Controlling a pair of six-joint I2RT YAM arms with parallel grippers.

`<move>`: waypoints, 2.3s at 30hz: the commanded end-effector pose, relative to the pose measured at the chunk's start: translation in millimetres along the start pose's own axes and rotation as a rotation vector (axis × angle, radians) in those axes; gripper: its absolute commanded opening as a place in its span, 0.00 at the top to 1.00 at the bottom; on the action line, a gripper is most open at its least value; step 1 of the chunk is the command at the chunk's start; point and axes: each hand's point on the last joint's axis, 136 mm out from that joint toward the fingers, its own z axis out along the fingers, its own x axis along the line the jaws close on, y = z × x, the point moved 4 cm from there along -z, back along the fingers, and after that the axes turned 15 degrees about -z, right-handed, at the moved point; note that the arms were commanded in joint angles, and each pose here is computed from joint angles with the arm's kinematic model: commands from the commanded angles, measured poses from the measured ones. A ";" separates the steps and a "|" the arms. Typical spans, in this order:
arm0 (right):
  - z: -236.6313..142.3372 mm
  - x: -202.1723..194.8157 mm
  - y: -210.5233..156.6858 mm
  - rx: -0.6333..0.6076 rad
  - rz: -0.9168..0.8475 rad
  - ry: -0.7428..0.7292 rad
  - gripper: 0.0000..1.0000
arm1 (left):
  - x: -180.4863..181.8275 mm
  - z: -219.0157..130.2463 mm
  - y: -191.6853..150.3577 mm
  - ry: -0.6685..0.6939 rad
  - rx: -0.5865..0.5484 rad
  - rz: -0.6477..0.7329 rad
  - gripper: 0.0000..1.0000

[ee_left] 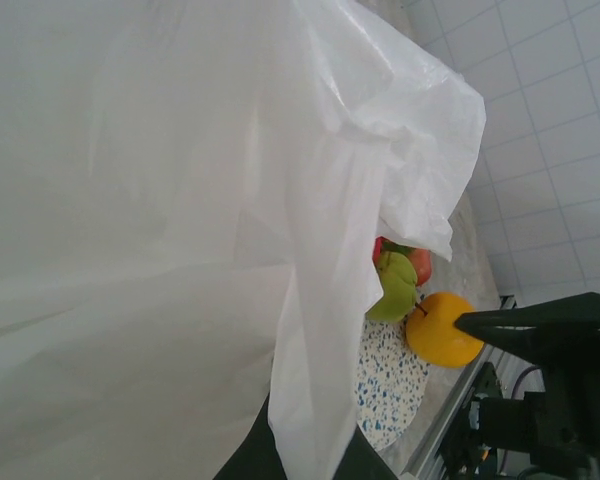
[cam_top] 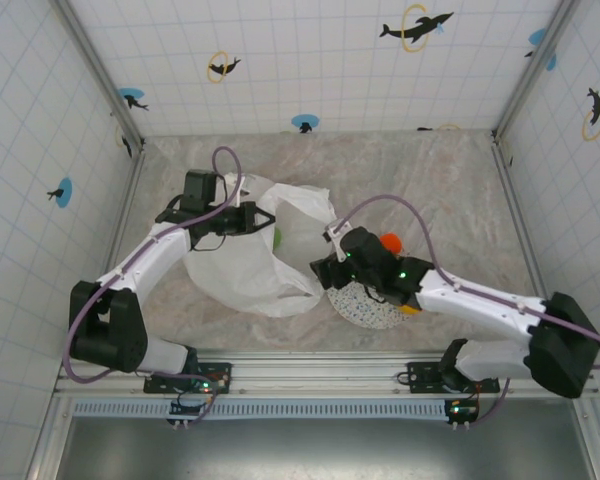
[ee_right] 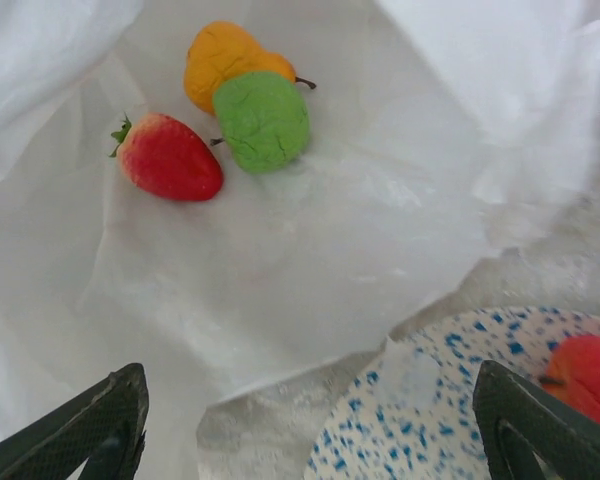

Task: Place the fruits into the plastic bag

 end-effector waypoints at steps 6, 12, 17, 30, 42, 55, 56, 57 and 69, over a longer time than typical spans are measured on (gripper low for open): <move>-35.5 -63.5 -64.3 0.325 0.093 -0.244 0.11 | -9.4 -1.2 3.2 -0.021 0.005 0.030 1.00; -60.3 -82.4 -89.7 0.481 0.154 -0.408 0.04 | -7.4 -1.0 4.0 -0.010 -0.002 0.022 1.00; -72.1 -80.4 -124.3 0.553 0.233 -0.434 0.00 | -6.4 -0.8 4.3 -0.005 -0.006 0.018 1.00; -42.7 -78.1 -162.8 0.630 0.325 -0.323 0.03 | -0.7 3.7 3.4 -0.002 0.002 -0.003 1.00; -34.1 -71.9 -174.6 0.696 0.329 -0.257 0.25 | 0.7 4.5 3.8 -0.003 0.001 -0.011 1.00; -72.2 -69.3 -87.3 0.344 0.309 -0.211 0.35 | -1.0 3.5 3.8 -0.004 0.000 -0.010 1.00; -71.4 -67.3 -73.6 0.289 0.298 -0.192 0.35 | -1.1 3.5 4.1 -0.005 0.000 -0.010 1.00; -69.7 -64.9 -59.9 0.235 0.286 -0.173 0.36 | -1.8 3.9 3.7 -0.008 0.000 -0.006 1.00; -1.3 -44.3 13.9 -0.062 0.153 -0.010 0.39 | -5.2 3.8 4.1 -0.034 0.003 -0.005 1.00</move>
